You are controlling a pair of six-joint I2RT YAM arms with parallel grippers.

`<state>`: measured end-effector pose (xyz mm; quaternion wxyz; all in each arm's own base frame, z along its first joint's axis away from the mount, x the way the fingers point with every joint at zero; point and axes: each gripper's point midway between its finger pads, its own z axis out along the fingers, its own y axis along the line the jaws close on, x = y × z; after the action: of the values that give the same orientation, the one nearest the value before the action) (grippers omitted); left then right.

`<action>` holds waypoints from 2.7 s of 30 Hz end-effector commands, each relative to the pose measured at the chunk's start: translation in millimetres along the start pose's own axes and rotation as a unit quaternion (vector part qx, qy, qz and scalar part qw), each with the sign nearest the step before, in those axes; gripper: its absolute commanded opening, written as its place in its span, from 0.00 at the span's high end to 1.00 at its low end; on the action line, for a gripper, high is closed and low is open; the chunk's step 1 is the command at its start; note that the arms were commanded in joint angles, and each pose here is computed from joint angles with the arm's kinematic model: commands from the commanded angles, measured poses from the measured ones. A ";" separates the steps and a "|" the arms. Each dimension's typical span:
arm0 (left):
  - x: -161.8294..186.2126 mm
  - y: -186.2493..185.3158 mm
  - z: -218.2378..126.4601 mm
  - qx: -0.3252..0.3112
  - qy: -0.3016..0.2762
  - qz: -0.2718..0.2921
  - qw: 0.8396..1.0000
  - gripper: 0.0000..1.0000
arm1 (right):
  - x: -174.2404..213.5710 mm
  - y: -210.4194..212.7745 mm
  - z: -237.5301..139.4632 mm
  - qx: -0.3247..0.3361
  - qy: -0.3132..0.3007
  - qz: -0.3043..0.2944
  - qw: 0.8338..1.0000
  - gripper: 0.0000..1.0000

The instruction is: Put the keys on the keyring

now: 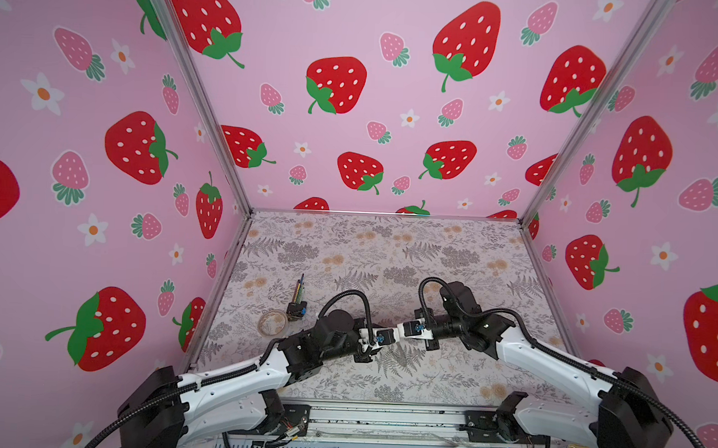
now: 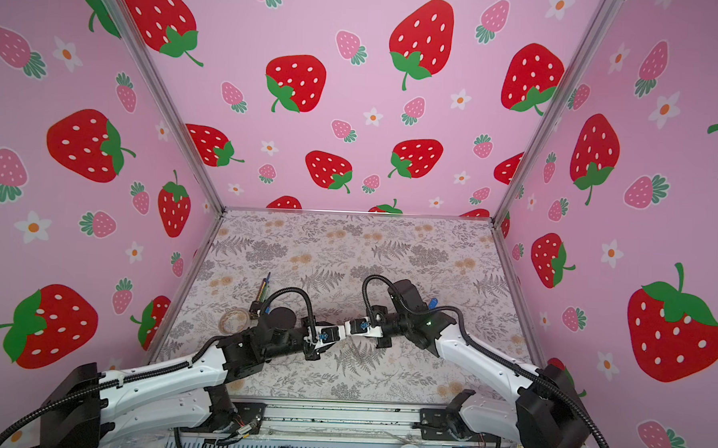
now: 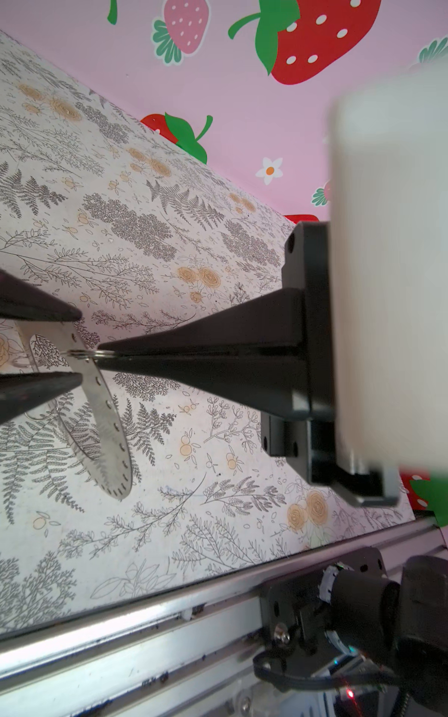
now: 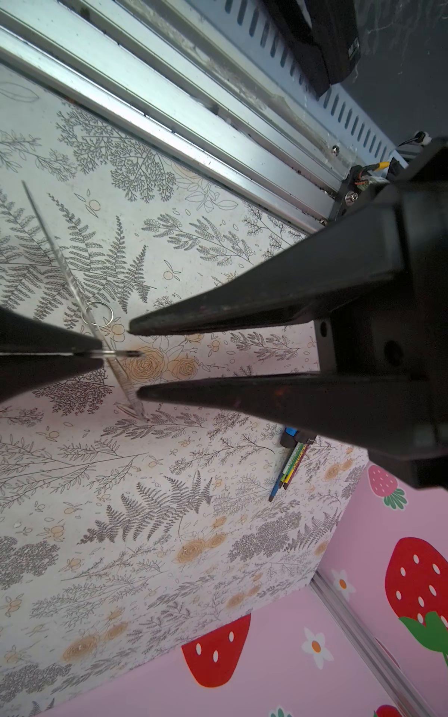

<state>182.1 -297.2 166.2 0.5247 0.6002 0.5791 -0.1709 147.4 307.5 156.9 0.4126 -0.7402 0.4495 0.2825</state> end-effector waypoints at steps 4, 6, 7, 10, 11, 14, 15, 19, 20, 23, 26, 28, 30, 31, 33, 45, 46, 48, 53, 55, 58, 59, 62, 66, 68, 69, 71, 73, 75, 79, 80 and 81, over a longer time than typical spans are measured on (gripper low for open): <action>-19.5 12.2 0.6 -0.023 -0.029 0.000 0.999 0.76 | -10.3 -0.9 -2.8 -0.007 -0.018 -0.003 1.000 1.00; -18.9 12.1 1.1 -0.023 -0.028 -0.002 0.999 0.76 | -11.0 -0.8 -3.4 -0.007 -0.020 -0.003 1.000 1.00; -18.3 11.8 1.6 -0.023 -0.027 -0.002 0.999 0.77 | -11.0 -1.1 -3.4 -0.006 -0.020 -0.003 1.000 1.00; -17.0 11.4 2.3 -0.023 -0.026 -0.001 0.999 0.77 | -11.0 -0.6 -3.6 -0.005 -0.021 -0.004 1.000 1.00; -16.7 11.3 2.4 -0.023 -0.025 -0.002 0.999 0.77 | -11.2 -0.7 -3.6 -0.005 -0.021 -0.004 1.000 1.00; -15.0 9.7 2.2 -0.021 -0.026 -0.005 0.999 0.77 | -12.3 -1.4 -4.3 -0.002 -0.024 -0.003 1.000 1.00; -14.8 9.7 1.9 -0.023 -0.028 -0.006 0.999 0.77 | -12.7 -1.3 -4.3 -0.003 -0.025 -0.003 1.000 1.00; -12.6 5.2 1.3 -0.017 -0.032 -0.003 0.999 0.77 | -13.3 -1.3 -5.0 -0.003 -0.032 0.000 0.999 1.00; -13.8 4.0 0.6 -0.015 -0.036 -0.001 0.999 0.77 | -13.4 -1.1 -5.1 -0.005 -0.033 0.001 0.999 1.00; -13.6 0.3 -0.9 -0.011 -0.046 0.005 0.999 0.76 | -11.0 -1.5 -5.6 -0.006 -0.034 0.008 0.999 1.00; -11.8 -0.3 -2.1 -0.014 -0.048 0.010 0.999 0.76 | -8.4 -1.0 -5.5 -0.009 -0.033 0.015 0.999 1.00; -10.1 -0.8 -1.7 -0.014 -0.045 0.012 0.999 0.76 | -8.4 -0.4 -5.1 -0.011 -0.035 0.016 0.999 1.00; -10.9 -0.3 -1.1 -0.015 -0.047 0.013 0.999 0.76 | -8.7 -1.0 -4.9 -0.011 -0.035 0.016 0.999 1.00; -11.2 0.0 -0.4 -0.015 -0.047 0.013 0.999 0.76 | -8.6 -1.1 -5.0 -0.011 -0.035 0.017 0.999 1.00; -12.5 1.2 0.7 -0.017 -0.048 0.013 0.999 0.77 | -8.8 -1.4 -4.7 -0.012 -0.035 0.018 0.999 1.00; -11.3 1.3 6.8 -0.011 -0.040 -0.001 0.999 0.99 | -10.1 -3.2 -6.1 -0.005 -0.037 0.015 0.999 0.89; -12.9 1.8 6.2 -0.012 -0.044 -0.004 0.999 1.00 | -8.6 -4.0 -6.2 0.000 -0.033 0.013 0.999 0.82; -17.0 2.3 4.1 -0.013 -0.054 -0.009 0.998 1.00 | -6.1 -8.5 -8.8 0.021 -0.023 0.002 1.000 0.71; -27.6 2.0 -5.4 -0.010 -0.086 -0.024 0.996 1.00 | -9.8 -33.6 -31.5 0.151 -0.023 -0.025 0.988 0.60; -29.5 4.4 -9.3 -0.012 -0.098 -0.036 0.994 1.00 | -11.2 -47.5 -47.2 0.217 -0.023 -0.009 0.976 0.56; -32.4 6.8 -14.4 -0.010 -0.118 -0.051 0.992 1.00 | -16.9 -60.4 -69.5 0.283 -0.029 0.013 0.958 0.53; -34.5 7.5 -16.1 -0.008 -0.125 -0.053 0.991 1.00 | -17.2 -62.4 -73.4 0.293 -0.030 0.025 0.955 0.53; -41.2 10.0 -19.5 -0.005 -0.140 -0.055 0.989 1.00 | -20.4 -61.9 -78.3 0.297 -0.038 0.046 0.953 0.55; -50.9 12.9 -24.2 -0.004 -0.160 -0.057 0.985 1.00 | -22.1 -51.0 -70.9 0.265 -0.050 0.052 0.962 0.59; -54.3 14.1 -26.6 -0.003 -0.168 -0.058 0.984 1.00 | -24.3 -40.8 -63.1 0.231 -0.060 0.047 0.970 0.62; -55.3 13.4 -27.2 -0.001 -0.170 -0.057 0.984 1.00 | -26.1 -34.6 -58.6 0.211 -0.068 0.040 0.974 0.64; -57.1 13.2 -28.2 0.001 -0.173 -0.056 0.983 1.00 | -30.4 -25.9 -53.7 0.186 -0.085 0.028 0.978 0.69; -57.6 12.7 -28.8 0.002 -0.174 -0.054 0.983 1.00 | -33.6 -20.0 -51.2 0.170 -0.100 0.019 0.980 0.73; -57.9 12.0 -28.8 0.003 -0.174 -0.052 0.983 1.00 | -35.8 -15.4 -49.4 0.157 -0.108 0.015 0.982 0.76; -58.3 11.1 -27.8 0.008 -0.171 -0.042 0.984 1.00 | -36.5 -9.5 -46.6 0.137 -0.108 0.012 0.985 0.79; -58.6 10.8 -27.5 0.009 -0.171 -0.039 0.984 1.00 | -36.8 -7.9 -45.8 0.131 -0.108 0.013 0.985 0.79; -59.3 10.3 -26.8 0.011 -0.172 -0.038 0.984 1.00 | -37.9 -6.2 -45.4 0.126 -0.111 0.013 0.986 0.81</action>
<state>166.4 -299.5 207.9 0.5807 0.5423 0.5323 -0.2920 151.6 283.6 209.1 0.5557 -0.6252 0.4680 0.2852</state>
